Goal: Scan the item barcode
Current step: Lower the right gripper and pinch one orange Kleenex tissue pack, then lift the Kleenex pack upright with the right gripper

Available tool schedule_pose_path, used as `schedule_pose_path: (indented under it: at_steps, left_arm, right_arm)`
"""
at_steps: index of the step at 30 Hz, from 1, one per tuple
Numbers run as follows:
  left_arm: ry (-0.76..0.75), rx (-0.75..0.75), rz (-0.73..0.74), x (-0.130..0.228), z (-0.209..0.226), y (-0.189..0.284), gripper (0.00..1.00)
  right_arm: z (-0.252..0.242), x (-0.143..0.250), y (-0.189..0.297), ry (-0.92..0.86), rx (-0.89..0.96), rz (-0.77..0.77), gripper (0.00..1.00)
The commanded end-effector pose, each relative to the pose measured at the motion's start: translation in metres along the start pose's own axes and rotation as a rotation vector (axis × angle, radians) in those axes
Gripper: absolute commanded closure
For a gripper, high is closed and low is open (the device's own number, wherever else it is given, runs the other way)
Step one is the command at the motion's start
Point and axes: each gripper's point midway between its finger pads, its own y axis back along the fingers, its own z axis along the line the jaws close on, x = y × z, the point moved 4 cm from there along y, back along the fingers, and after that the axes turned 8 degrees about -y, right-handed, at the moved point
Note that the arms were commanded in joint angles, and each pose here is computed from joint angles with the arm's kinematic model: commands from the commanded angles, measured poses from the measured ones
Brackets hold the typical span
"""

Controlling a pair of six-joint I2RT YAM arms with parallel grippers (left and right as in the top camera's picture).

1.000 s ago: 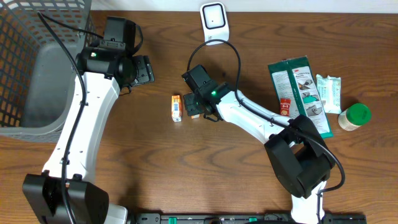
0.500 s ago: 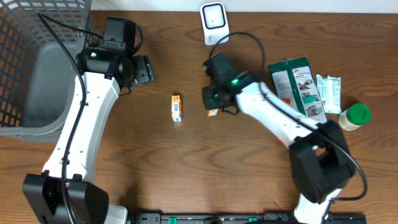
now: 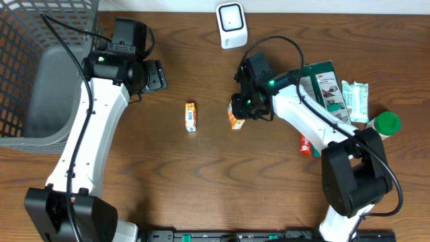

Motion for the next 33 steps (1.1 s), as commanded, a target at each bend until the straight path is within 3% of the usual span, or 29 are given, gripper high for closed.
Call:
schedule_pose_path:
  at_steps: [1, 5, 7, 9, 11, 12, 18, 27, 29, 31, 33]
  left_arm:
    - [0.0, -0.016, -0.025, -0.001, 0.005, 0.009, 0.2]
    - [0.0, -0.016, -0.025, -0.001, 0.005, 0.009, 0.2]
    - [0.0, -0.016, -0.025, -0.001, 0.005, 0.009, 0.19]
    - [0.0, -0.016, -0.025, -0.001, 0.005, 0.009, 0.2]
    - [0.0, -0.016, -0.024, -0.001, 0.005, 0.009, 0.2]
    - [0.0, -0.016, -0.025, -0.001, 0.005, 0.009, 0.2]
    - [0.0, -0.016, -0.024, -0.001, 0.005, 0.009, 0.2]
    - [0.0, -0.016, -0.025, -0.001, 0.005, 0.009, 0.2]
    - [0.0, -0.016, -0.025, -0.001, 0.005, 0.009, 0.2]
    - [0.0, -0.016, -0.025, -0.001, 0.005, 0.009, 0.2]
    - [0.0, -0.016, -0.025, -0.001, 0.005, 0.009, 0.2]
  right_arm:
    - [-0.021, 0.006, -0.004, 0.029, 0.096, -0.013, 0.83]
    - [-0.031, 0.008, -0.013, 0.044, 0.135, -0.042, 0.81]
    - [-0.035, 0.007, -0.014, 0.069, 0.159, -0.054, 0.66]
    - [-0.041, 0.004, -0.013, 0.086, 0.206, -0.07, 0.59]
    - [-0.048, 0.002, -0.01, 0.087, 0.267, -0.088, 0.37]
    - [-0.051, 0.0, -0.008, 0.087, 0.29, -0.095, 0.32]
    - [-0.048, -0.012, 0.01, 0.13, 0.344, -0.108, 0.26]
    - [-0.012, -0.017, 0.056, 0.097, 0.34, -0.07, 0.28]
    - [-0.003, -0.011, 0.056, 0.062, 0.338, -0.065, 0.23]
    - [0.006, -0.002, 0.052, 0.071, 0.336, -0.051, 0.01]
    - [0.017, 0.004, 0.046, 0.103, 0.326, -0.052, 0.01]
